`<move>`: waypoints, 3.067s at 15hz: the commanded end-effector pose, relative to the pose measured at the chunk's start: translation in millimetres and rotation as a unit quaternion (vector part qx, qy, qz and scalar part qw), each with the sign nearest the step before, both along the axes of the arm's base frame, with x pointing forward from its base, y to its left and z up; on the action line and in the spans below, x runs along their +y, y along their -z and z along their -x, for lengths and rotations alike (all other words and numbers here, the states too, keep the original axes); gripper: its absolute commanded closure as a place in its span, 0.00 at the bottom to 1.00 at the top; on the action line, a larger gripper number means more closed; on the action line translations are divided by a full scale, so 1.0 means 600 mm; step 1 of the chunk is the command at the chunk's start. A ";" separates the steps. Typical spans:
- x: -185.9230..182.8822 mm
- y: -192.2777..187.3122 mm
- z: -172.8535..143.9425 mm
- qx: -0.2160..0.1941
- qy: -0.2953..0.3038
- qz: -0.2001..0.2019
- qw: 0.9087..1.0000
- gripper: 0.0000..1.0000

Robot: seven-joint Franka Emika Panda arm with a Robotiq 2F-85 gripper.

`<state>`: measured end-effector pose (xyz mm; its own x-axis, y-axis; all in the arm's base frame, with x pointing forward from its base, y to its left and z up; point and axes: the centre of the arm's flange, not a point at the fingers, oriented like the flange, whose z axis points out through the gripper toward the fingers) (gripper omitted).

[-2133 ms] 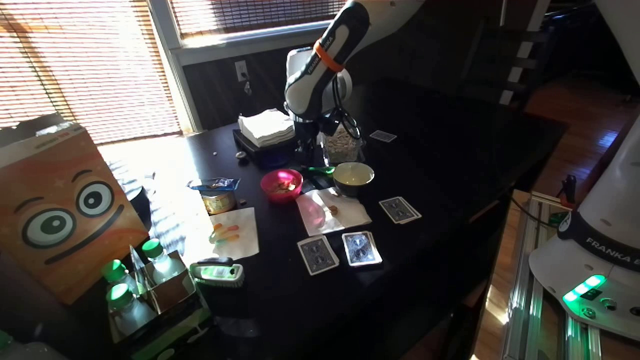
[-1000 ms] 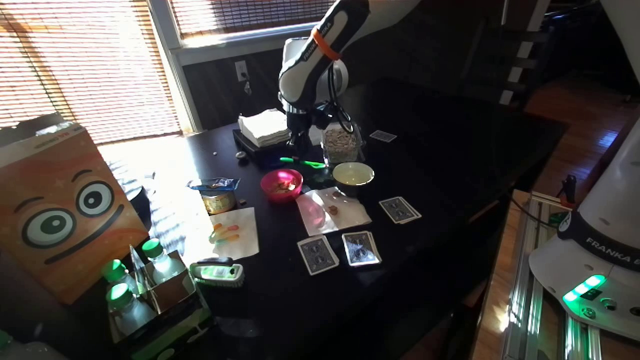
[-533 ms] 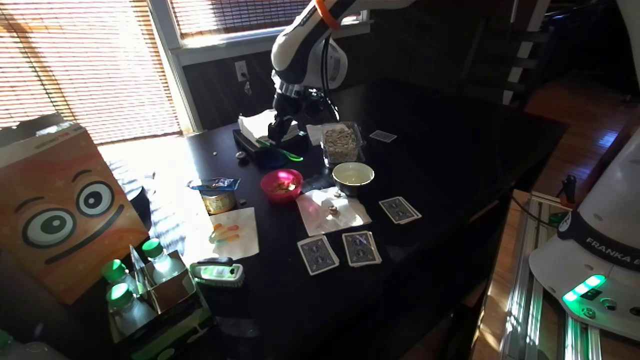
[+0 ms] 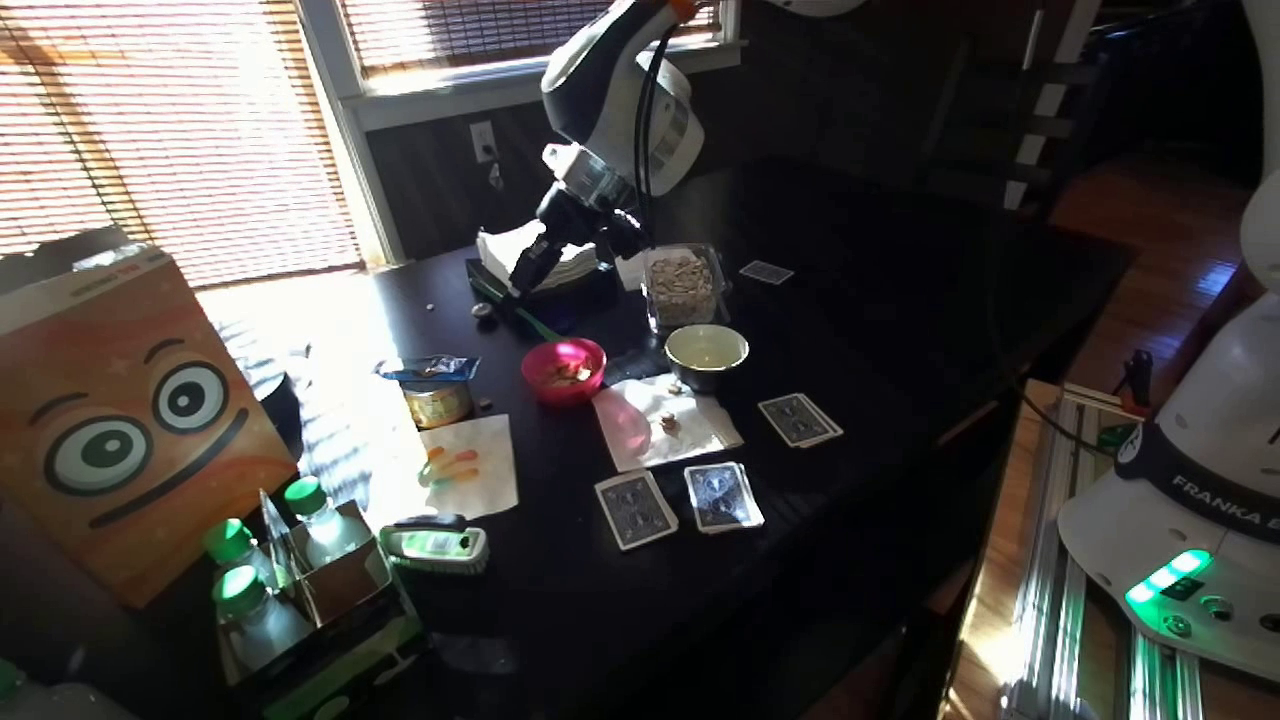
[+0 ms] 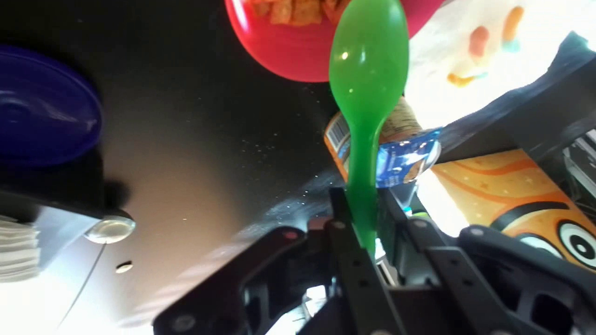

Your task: Use the green spoon to place some contents from the pink bowl into the black and white bowl.

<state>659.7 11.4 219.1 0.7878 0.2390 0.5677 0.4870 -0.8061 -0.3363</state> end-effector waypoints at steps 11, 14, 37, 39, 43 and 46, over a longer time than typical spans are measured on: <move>0.008 0.016 0.030 -0.029 -0.001 -0.013 0.999 0.81; 0.007 0.016 0.031 -0.035 -0.001 -0.014 0.999 0.95; 0.019 0.090 0.079 -0.174 -0.078 -0.053 0.980 0.95; 0.018 0.097 0.081 -0.175 -0.080 -0.057 0.980 0.95; 0.019 0.104 0.082 -0.179 -0.084 -0.056 0.979 0.95; 0.019 0.106 0.082 -0.178 -0.085 -0.048 0.979 0.95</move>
